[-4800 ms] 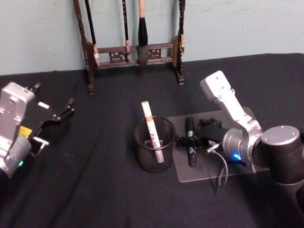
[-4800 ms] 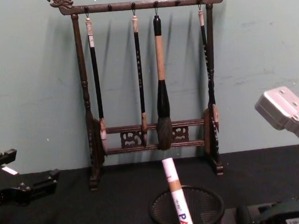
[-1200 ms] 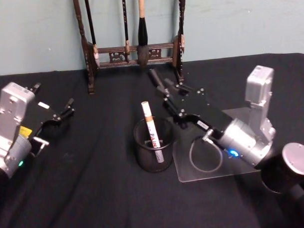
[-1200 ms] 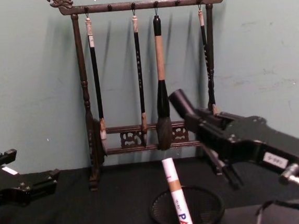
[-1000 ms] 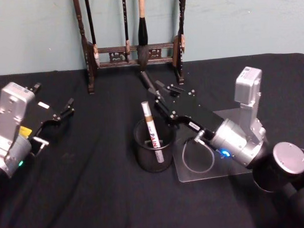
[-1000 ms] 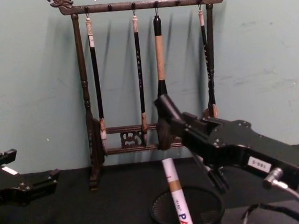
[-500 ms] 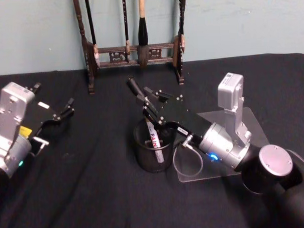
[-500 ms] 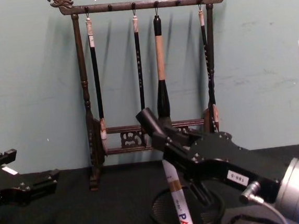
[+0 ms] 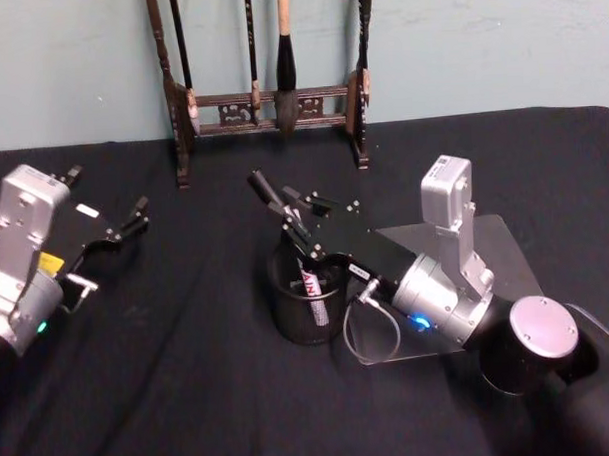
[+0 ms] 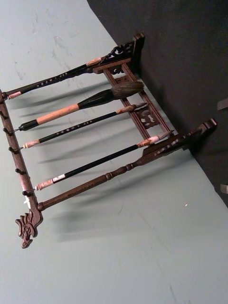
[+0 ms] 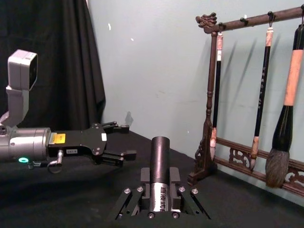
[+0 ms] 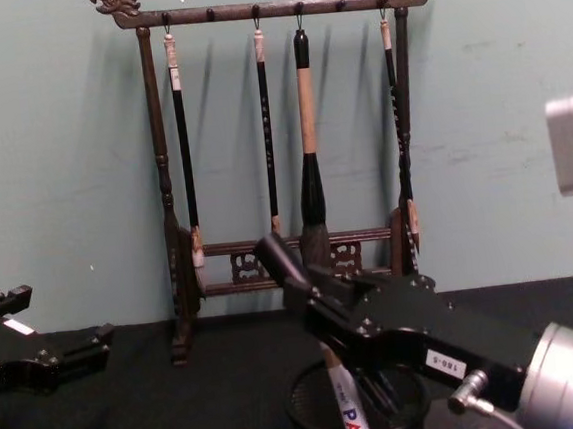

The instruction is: Pick up the water-based marker from the table and place it into the pen holder.

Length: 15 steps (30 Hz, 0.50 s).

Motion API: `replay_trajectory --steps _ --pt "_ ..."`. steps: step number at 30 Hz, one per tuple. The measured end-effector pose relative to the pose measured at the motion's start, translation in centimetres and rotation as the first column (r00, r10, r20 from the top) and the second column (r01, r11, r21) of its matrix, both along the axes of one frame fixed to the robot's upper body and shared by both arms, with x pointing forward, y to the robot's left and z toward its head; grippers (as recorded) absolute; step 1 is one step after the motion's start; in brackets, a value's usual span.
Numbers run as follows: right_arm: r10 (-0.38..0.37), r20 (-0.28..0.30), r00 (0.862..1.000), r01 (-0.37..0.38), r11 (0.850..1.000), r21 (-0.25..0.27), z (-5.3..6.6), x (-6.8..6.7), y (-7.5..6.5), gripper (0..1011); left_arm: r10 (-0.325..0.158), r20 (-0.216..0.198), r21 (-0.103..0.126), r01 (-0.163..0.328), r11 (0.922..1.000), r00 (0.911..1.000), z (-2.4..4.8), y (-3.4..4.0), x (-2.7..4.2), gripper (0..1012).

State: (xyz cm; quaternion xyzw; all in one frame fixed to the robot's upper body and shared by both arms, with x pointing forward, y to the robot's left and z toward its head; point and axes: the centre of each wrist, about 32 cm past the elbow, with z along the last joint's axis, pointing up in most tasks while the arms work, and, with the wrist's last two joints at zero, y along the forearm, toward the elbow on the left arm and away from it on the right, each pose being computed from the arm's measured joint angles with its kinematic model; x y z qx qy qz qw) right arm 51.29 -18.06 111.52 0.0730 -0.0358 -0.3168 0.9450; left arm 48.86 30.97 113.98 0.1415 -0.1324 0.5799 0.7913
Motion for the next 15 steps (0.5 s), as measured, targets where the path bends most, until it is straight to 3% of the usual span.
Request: replay_trajectory --steps 10,15 --pt "-0.001 -0.002 1.000 0.001 1.000 -0.003 -0.04 -0.04 -0.03 238 0.000 0.000 0.000 0.000 1.0000 1.0000 0.00 0.00 0.00 1001" --pt "0.000 -0.002 1.000 0.000 1.000 -0.002 -0.03 -0.03 -0.05 327 0.000 0.000 0.000 0.000 1.0000 1.0000 0.01 0.00 0.00 1001"
